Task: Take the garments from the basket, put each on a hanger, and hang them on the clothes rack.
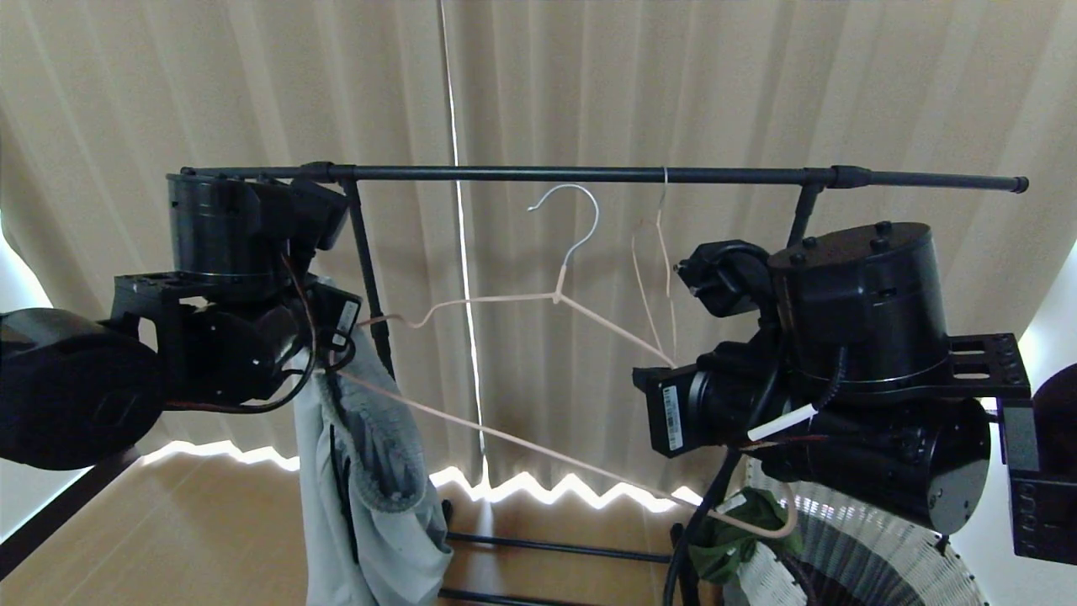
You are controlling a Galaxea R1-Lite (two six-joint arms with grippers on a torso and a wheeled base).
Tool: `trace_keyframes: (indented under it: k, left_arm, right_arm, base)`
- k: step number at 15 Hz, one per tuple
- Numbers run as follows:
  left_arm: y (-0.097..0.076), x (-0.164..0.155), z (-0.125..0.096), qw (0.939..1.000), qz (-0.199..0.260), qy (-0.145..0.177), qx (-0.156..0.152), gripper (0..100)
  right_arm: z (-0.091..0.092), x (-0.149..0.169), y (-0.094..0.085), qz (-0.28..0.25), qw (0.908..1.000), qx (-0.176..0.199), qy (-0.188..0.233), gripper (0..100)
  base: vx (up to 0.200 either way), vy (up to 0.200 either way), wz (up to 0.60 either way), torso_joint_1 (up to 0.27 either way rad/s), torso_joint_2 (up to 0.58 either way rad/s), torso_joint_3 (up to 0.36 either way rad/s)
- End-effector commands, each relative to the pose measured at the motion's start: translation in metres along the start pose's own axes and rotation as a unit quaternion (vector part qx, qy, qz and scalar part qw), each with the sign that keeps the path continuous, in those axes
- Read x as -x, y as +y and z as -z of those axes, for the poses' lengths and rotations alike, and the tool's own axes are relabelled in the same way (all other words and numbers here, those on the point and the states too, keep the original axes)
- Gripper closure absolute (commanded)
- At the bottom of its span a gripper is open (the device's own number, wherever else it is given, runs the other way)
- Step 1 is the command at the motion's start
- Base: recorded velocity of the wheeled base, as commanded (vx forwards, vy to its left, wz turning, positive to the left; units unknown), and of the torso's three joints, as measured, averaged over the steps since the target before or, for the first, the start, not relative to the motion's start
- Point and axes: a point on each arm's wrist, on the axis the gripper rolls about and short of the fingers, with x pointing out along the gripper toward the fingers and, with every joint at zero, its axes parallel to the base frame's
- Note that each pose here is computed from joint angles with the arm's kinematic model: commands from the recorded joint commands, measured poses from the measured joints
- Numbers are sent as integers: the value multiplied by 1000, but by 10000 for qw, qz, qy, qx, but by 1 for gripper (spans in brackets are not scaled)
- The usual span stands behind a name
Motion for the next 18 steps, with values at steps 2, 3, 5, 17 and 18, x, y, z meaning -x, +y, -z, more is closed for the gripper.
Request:
trace_keyframes:
  k: [2, 3, 5, 17, 18]
  left_arm:
    - [-10, -1, -2, 10000, 37, 0, -52, 100]
    - [-11, -2, -3, 10000, 6, 4, -40, 100]
    - [-14, -10, -11, 9999, -99, -24, 33, 100]
    - [-12, -7, -25, 9994, -116, -223, 232, 100]
    - [-13, -1, -28, 9989, -46, -306, 360, 100]
  right_arm:
    - [-10, -6, 10, -103, 9999, -37, -123, 100]
    - [-11, -6, 14, -149, 9998, -46, -131, 100]
    - [-9, -9, 27, -257, 9996, -100, 59, 100]
    - [11, -25, 63, -351, 9969, -421, 555, 100]
    - [11, -30, 62, -309, 9970, -441, 554, 100]
  base:
    - [0, 0, 0, 0, 0, 0]
    - [0, 0, 0, 0, 0, 0]
    - [0, 0, 0, 0, 0, 0]
    - [0, 0, 0, 0, 0, 0]
    - [0, 0, 0, 0, 0, 0]
